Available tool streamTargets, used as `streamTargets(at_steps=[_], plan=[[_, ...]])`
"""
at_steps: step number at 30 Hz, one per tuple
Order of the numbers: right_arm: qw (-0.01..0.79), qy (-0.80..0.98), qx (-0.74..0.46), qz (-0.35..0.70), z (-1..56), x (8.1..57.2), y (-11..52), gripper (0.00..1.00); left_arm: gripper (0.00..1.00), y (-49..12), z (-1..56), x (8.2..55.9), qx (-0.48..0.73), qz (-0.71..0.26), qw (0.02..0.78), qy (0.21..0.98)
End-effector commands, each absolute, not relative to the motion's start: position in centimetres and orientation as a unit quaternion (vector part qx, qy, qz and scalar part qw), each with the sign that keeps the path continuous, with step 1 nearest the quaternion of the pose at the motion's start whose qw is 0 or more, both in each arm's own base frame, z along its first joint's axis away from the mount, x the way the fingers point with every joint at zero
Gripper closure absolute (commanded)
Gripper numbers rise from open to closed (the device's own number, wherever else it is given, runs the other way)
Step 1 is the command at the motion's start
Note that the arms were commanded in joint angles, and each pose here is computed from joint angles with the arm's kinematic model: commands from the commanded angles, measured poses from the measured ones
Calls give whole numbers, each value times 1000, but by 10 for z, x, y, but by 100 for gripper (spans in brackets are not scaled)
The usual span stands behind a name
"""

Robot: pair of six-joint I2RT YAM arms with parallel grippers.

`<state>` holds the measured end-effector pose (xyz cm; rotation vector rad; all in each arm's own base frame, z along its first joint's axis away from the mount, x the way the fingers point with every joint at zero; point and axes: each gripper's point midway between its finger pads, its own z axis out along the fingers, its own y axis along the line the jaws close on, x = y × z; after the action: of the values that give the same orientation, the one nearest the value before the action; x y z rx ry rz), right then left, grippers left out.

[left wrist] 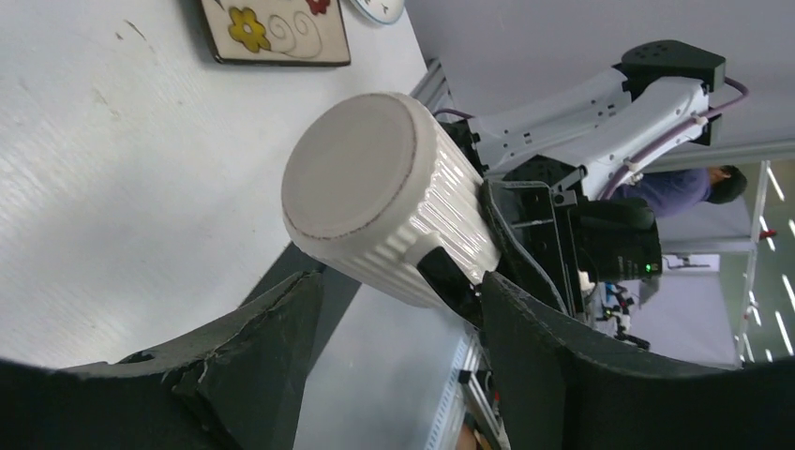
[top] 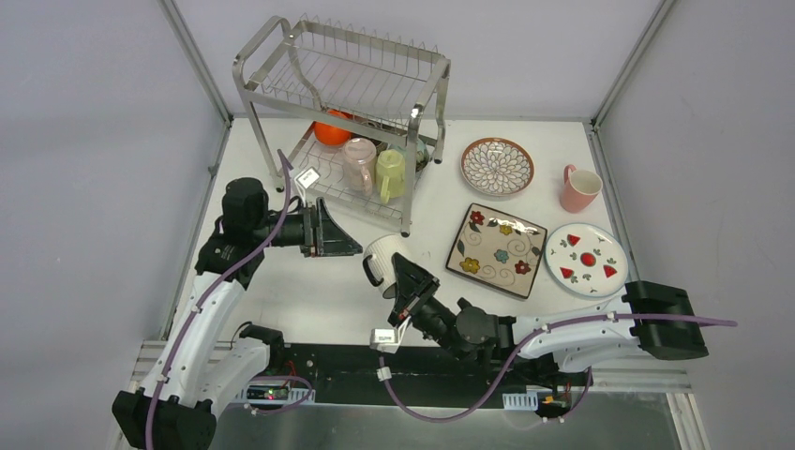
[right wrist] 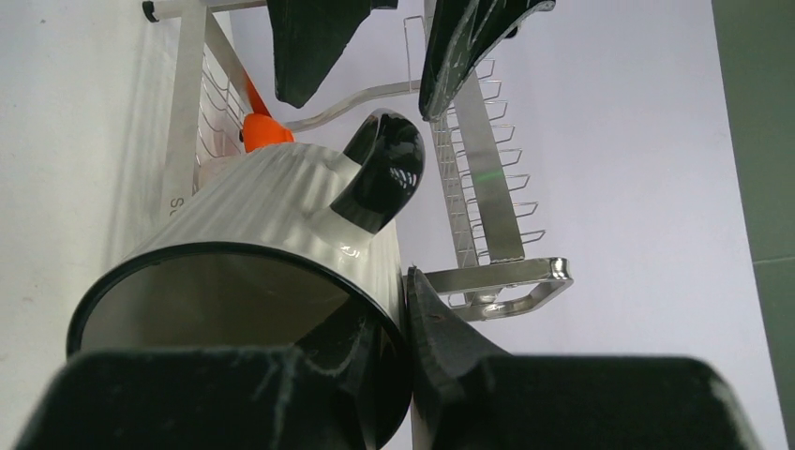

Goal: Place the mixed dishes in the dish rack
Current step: Turn the cup upside down in the dish rack.

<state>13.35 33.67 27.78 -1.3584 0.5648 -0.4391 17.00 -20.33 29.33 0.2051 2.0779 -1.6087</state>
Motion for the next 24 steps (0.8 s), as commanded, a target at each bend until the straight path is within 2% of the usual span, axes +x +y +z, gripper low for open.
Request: streamTargets(at_steps=[1,12,24], plan=[[760,249,-564,-205,330,132,328,100,36,-207,299,153,85,-624,206,749],[731,227,-598,-240,320,133,338,100,45,-208,278,139,69,-641,137,752],[710,197,-626,-255,313,125,358,100,46,-215,265,128,57,-641,101,758]])
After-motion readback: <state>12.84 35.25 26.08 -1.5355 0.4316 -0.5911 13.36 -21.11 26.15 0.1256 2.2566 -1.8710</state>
